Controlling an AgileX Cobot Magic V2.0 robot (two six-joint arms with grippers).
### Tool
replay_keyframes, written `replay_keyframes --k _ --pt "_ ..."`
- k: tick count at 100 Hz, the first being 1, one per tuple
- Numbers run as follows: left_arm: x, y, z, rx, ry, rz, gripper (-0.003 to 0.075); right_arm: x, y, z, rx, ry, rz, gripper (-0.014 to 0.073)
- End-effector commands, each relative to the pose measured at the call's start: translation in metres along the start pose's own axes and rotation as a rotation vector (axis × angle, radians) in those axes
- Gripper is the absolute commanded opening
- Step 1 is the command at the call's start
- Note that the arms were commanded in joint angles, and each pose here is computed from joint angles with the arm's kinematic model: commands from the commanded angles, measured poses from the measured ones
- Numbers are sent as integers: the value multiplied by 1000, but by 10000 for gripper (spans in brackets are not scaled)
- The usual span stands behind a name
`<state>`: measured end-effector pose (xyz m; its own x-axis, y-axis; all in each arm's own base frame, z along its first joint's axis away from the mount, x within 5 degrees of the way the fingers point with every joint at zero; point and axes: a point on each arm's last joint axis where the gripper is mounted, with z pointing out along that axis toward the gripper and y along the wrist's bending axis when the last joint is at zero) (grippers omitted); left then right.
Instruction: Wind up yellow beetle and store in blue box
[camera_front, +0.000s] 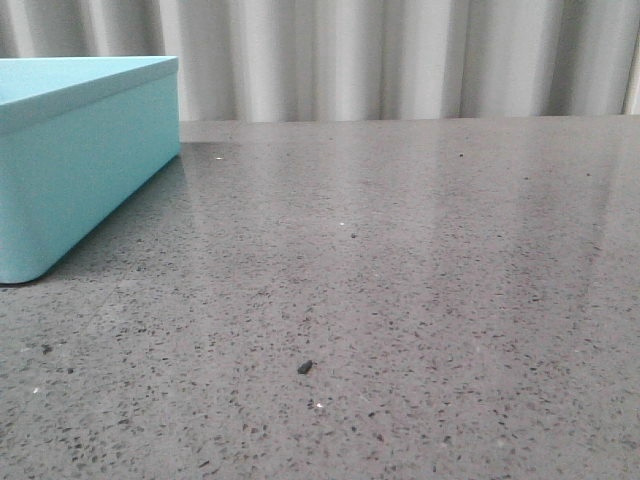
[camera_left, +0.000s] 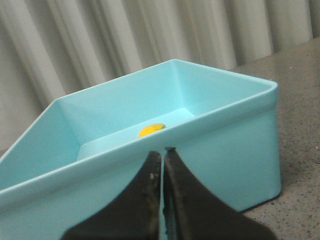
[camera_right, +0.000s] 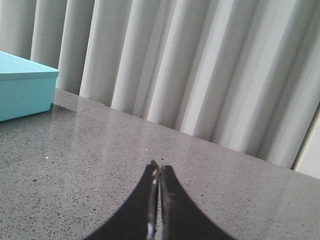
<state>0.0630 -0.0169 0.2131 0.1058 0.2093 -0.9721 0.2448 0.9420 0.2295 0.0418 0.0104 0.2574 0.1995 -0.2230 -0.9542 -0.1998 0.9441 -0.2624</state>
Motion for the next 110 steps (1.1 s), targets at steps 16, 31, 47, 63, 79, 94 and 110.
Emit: replay_keyframes --k 16,31,47,63,79,94,110 --pt "5 -1 1 -2 -11 2 -21 -11 -3 -3 16 -66 -10 -43" --pt "15 -5 1 39 93 2 -21 -12 -3 -3 16 -66 -10 -43" --pt "29 -10 -2 103 252 4 -21 -12 -3 -3 16 -66 -10 -43" --pt "29 -11 -2 103 253 -5 -21 -12 -3 -3 16 -66 -10 -43" --pt "32 -14 -4 125 296 -81 -21 -11 -3 -3 16 -64 -10 -43" --pt "33 -14 -4 131 307 -89 -21 -11 -3 -3 16 -64 -10 -43" --pt "33 -14 -4 131 306 -89 -21 -11 -3 -3 15 -64 -8 -43"
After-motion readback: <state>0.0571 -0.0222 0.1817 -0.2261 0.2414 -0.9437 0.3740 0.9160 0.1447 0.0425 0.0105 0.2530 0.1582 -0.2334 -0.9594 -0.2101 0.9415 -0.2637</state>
